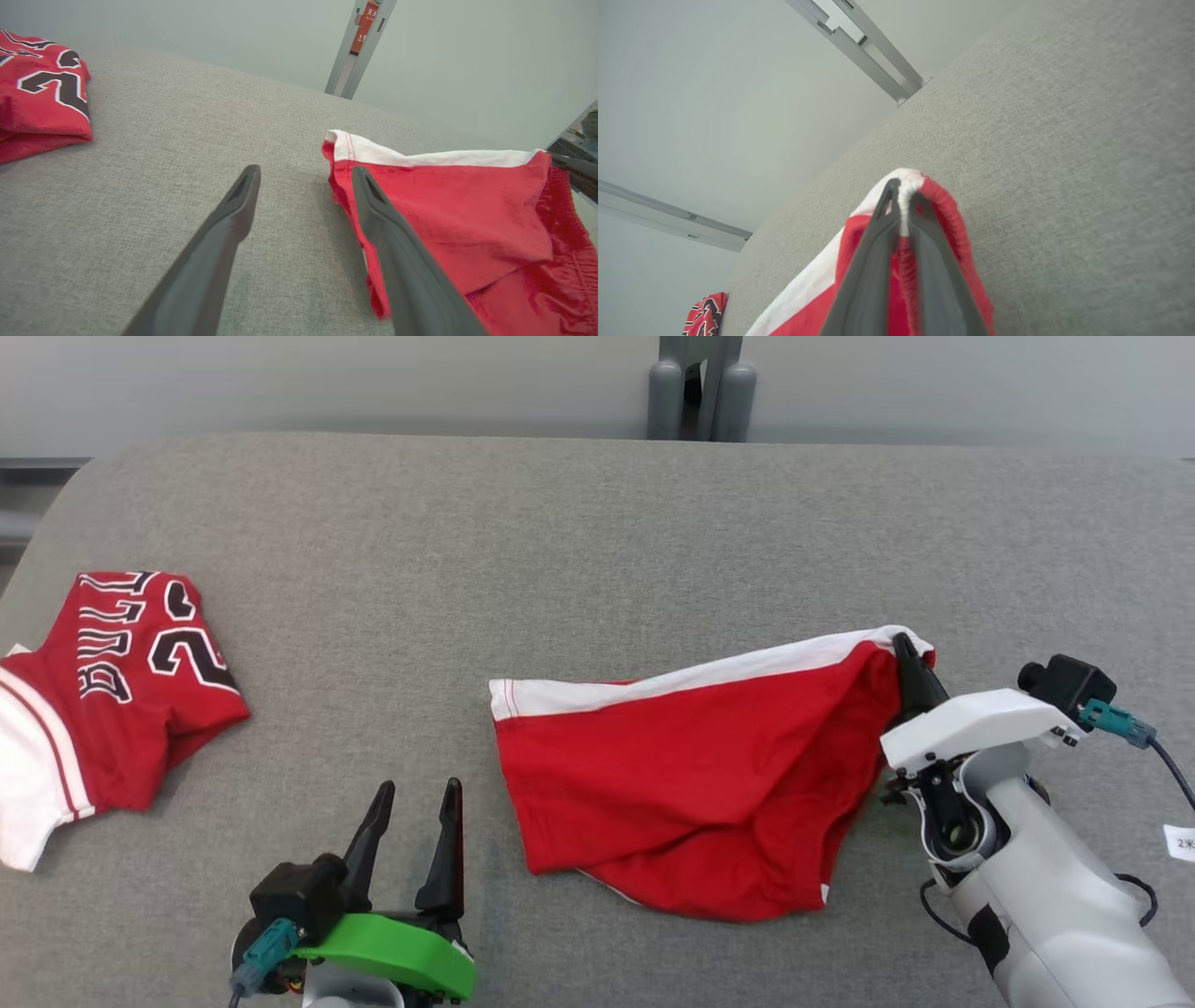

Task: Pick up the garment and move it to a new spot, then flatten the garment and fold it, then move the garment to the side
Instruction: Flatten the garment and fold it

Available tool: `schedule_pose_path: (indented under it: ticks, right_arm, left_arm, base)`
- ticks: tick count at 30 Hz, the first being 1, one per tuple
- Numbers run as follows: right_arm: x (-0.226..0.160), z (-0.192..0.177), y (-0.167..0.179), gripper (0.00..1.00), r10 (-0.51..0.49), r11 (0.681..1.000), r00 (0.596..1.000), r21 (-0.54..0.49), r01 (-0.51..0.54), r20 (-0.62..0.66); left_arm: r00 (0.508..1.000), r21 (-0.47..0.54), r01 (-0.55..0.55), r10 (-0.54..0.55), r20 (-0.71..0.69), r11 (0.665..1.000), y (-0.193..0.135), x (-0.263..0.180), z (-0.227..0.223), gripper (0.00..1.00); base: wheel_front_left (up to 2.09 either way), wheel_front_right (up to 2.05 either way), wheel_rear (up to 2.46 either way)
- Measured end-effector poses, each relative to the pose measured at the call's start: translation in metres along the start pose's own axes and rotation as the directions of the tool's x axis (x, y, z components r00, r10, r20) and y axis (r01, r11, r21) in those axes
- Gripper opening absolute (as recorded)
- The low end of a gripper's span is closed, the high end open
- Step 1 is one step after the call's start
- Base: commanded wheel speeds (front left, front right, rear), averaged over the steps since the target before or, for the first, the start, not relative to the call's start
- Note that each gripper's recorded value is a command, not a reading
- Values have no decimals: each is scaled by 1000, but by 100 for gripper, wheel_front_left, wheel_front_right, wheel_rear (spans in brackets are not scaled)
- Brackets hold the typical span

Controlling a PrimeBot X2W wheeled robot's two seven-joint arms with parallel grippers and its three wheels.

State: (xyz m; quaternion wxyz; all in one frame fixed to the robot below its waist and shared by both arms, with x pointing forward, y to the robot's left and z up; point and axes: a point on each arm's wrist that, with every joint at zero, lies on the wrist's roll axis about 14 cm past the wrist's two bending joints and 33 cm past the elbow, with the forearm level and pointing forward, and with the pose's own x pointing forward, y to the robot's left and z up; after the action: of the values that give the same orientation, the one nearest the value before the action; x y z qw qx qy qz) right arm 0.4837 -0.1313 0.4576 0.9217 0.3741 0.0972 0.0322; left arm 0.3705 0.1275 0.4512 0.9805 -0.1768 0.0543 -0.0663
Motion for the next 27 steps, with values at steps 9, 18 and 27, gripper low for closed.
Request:
schedule_pose_path:
  ticks: [9,18,27]
  right_arm:
    - [-50,6,-16,0,13,998,999,-54,-10,53]
    - [-63,-15,-31,0,-32,998,999,-60,33,26]
    - [-55,-30,-39,0,-63,997,998,-53,63,-1]
  left_arm:
    - [995,-121,96,-97,-3,988,-31,17,-2,100]
    - [973,-231,127,-167,-158,965,-55,84,-21,100]
    - [903,-205,102,-177,-392,974,-53,125,-50,100]
  base:
    - [0,0,0]
    - [0,0,0]
    - [0,0,0]
